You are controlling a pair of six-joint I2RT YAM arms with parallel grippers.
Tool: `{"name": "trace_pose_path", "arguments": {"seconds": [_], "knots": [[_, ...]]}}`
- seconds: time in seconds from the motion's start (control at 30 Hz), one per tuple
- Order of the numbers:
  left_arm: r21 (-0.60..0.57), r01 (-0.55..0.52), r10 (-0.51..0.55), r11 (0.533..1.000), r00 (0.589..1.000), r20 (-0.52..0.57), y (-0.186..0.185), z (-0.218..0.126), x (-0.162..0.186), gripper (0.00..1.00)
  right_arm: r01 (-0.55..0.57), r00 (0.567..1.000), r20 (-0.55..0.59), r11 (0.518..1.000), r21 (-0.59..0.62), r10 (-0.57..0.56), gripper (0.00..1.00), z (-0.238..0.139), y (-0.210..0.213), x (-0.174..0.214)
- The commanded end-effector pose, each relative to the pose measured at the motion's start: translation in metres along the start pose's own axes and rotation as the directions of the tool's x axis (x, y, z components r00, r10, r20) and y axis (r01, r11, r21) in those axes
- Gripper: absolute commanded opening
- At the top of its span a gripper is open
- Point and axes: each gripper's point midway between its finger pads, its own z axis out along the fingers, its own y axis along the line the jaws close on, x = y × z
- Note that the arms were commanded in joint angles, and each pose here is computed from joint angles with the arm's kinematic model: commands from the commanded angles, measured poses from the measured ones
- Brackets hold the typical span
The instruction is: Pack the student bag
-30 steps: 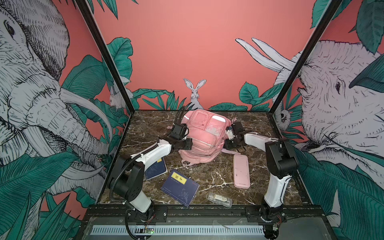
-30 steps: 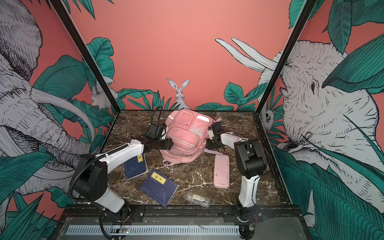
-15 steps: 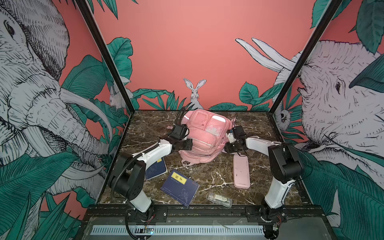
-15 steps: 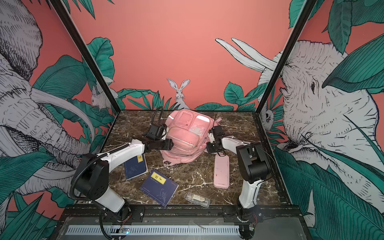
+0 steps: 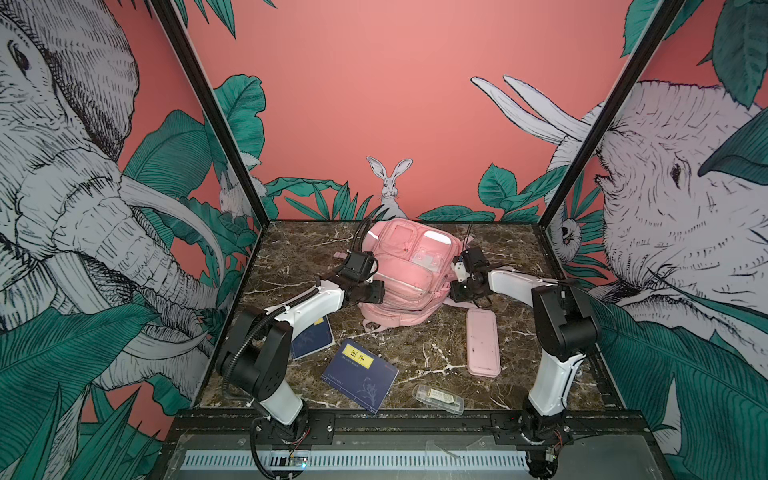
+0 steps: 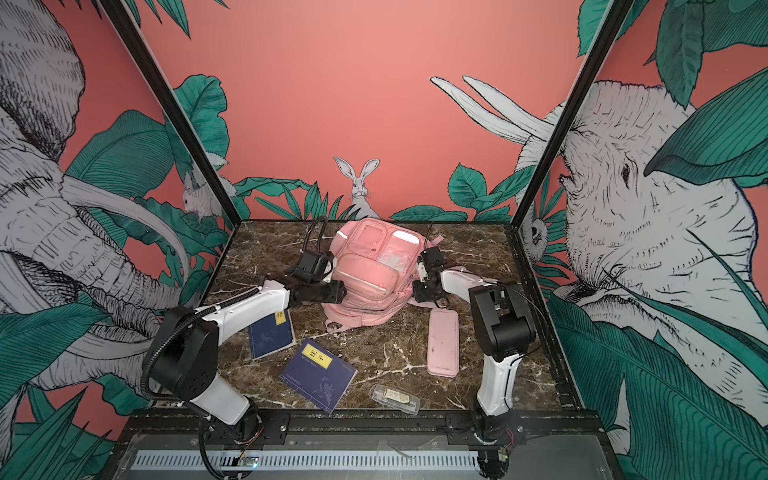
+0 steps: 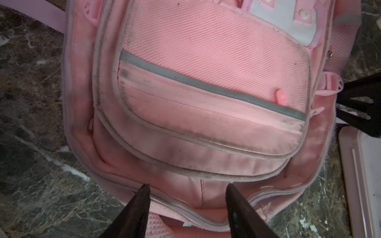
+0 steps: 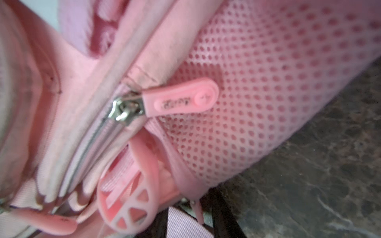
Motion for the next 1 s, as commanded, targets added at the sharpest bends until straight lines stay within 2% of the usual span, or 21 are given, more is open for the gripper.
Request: {"name": "trace_pose_path", "arguments": {"seconds": [0.0,0.4,0.6,0.8,0.97], "knots": [[0.015,0.006,-0.006,1.0,1.0,0.03,-0.005,-0.012,-0.004,0.6,-0.005,1.0,-0.027,1.0,0.014,0.005,0.3,0.007,-0.003,0.005],[0.03,0.02,-0.02,0.999,1.0,0.005,-0.007,-0.003,0.005,0.6,-0.004,0.999,-0.031,1.0,-0.001,0.004,0.12,-0.001,0.001,0.014],[0.054,0.032,-0.031,0.998,0.999,-0.011,-0.013,0.008,0.003,0.6,0.004,1.0,-0.003,1.0,0.007,-0.004,0.08,-0.019,0.002,0.013],[0.119,0.014,-0.016,0.993,1.0,0.016,-0.044,0.007,-0.016,0.61,0.017,1.0,-0.003,1.0,0.012,-0.017,0.04,-0.029,0.005,0.012],[0.166,0.022,-0.021,0.986,1.0,-0.004,-0.064,0.018,-0.015,0.64,0.031,0.999,-0.015,0.999,0.009,-0.031,0.04,-0.033,0.01,0.015]]}}
